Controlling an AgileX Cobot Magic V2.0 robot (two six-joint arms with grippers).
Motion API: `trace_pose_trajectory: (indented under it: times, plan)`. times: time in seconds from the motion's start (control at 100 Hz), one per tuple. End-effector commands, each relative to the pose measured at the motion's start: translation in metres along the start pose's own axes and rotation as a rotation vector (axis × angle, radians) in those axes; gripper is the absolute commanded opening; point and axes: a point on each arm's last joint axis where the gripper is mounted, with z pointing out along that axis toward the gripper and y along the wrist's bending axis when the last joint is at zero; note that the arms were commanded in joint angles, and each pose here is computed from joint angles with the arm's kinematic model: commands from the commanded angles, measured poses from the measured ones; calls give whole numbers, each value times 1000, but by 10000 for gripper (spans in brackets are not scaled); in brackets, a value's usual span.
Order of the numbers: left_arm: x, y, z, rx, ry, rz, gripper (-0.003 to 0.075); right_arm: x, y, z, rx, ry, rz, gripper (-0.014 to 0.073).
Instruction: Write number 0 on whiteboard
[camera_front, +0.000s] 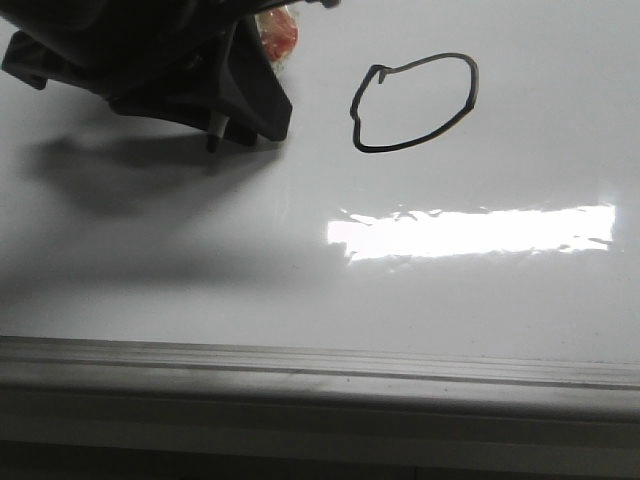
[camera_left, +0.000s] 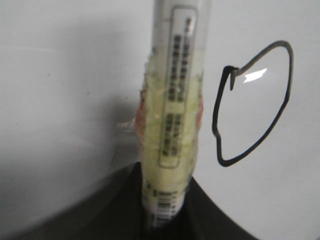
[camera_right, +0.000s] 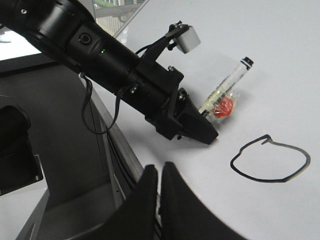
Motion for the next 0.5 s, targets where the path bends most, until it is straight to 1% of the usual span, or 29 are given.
trace_pose_trajectory:
  times: [0.0, 0.14, 0.49]
  plan:
    - [-12, 5, -1, -13, -35, -30, -20, -13, -3, -3, 38, -81, 21, -40]
    - [-14, 12, 0, -29, -31, -87, -20, -12, -3, -3, 37, -79, 21, -40]
    - [-14, 10, 0, -6, -34, -115, -19, -12, -3, -3, 37, -79, 21, -40]
